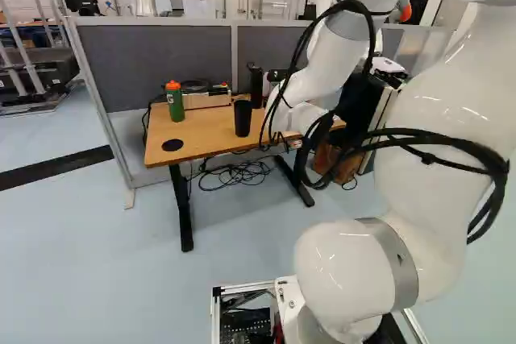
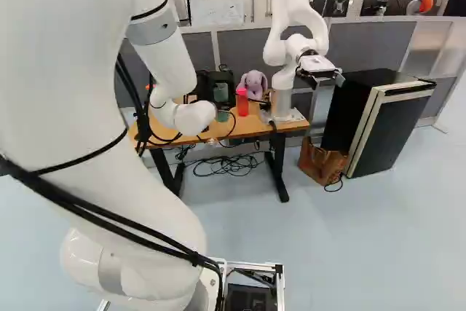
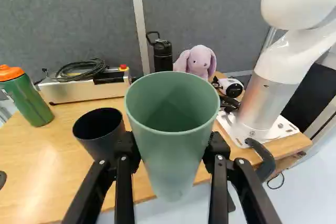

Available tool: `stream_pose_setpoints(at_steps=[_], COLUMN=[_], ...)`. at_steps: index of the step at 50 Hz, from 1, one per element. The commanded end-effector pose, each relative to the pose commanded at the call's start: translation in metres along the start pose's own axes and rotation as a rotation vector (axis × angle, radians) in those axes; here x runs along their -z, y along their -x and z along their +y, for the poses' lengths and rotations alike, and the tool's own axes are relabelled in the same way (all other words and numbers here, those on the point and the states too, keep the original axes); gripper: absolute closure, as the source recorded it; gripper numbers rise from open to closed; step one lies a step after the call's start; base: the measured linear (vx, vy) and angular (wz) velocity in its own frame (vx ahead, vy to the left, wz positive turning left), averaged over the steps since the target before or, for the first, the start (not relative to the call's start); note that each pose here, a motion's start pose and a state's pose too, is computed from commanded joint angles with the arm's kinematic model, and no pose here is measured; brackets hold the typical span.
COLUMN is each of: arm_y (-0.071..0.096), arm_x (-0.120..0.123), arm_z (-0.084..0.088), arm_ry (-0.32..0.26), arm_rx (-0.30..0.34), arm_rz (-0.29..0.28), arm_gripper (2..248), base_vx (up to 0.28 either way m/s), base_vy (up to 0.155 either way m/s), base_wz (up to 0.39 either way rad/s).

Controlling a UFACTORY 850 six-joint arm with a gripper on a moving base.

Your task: Place the green cup on the table

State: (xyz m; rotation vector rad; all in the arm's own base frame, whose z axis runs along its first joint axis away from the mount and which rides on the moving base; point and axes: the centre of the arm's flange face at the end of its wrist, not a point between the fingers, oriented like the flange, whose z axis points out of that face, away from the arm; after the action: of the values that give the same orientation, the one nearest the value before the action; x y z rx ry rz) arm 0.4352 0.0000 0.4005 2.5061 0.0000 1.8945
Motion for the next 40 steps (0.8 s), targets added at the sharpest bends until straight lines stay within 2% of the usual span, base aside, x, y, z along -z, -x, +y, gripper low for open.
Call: stream_pose_setpoints(at_steps=[26, 40], arm_y=[0.014, 0.022], arm_x=[-0.063, -0.097], arm_z=[0.003, 0.005], arm_ry=[0.005, 0.009], arm_rx=[-0.002, -0.003], arm_rz=[-0.042, -0.042], arm_gripper=[124, 124], base_vx=[0.000, 0.000], base_vy=[0.000, 0.000], base_wz=[0.000, 0.000])
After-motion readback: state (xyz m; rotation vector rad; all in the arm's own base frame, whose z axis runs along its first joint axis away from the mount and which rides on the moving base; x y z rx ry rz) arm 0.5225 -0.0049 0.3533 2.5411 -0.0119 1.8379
